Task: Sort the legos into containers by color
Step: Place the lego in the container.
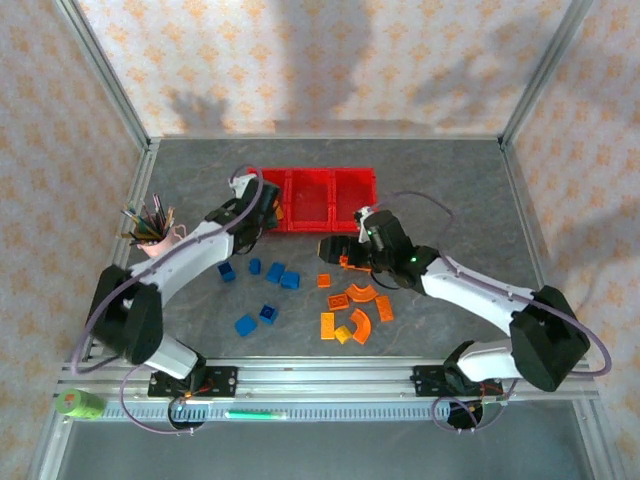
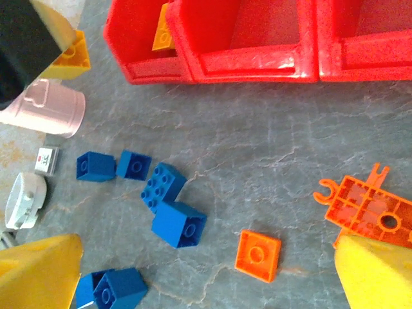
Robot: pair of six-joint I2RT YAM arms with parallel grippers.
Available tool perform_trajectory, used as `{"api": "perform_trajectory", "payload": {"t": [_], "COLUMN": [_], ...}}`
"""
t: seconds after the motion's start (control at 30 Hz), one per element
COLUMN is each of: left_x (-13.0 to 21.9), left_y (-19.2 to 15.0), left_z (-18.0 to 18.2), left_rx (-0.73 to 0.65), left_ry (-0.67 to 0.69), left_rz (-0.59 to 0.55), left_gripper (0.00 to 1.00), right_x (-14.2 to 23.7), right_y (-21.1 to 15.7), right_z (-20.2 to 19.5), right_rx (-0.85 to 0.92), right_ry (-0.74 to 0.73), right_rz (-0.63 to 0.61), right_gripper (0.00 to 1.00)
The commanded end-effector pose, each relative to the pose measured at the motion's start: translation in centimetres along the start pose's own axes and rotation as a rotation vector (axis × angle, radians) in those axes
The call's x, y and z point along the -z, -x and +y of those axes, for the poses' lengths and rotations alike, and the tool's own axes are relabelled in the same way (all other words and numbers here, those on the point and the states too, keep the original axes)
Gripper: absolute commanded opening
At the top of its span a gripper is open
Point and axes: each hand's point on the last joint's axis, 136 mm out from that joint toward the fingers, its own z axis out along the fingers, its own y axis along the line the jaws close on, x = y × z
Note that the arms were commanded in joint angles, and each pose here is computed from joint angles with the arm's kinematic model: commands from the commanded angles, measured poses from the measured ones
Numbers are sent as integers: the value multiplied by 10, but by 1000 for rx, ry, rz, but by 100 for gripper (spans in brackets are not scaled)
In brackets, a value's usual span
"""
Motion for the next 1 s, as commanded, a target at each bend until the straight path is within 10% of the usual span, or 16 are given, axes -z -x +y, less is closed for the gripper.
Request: {"api": "perform_trajectory", "payload": {"t": [0.0, 0.53, 0.97], "left_x": [-20, -105, -46], "left_y": [32, 56, 63], "left_z": [-10, -29, -37], "left_rx": [4, 3, 3], "left_ry": [-25, 18, -81], "left_rz": [-41, 26, 27], "left_gripper": [43, 52, 62], "right_x": [0, -9, 6], "right_y": [26, 40, 37], "right_z": [10, 10, 5], "right_rx": [19, 47, 60], "right_ry": [12, -8, -35], "right_rz": [-74, -76, -75], "right_gripper": [100, 100, 100]}}
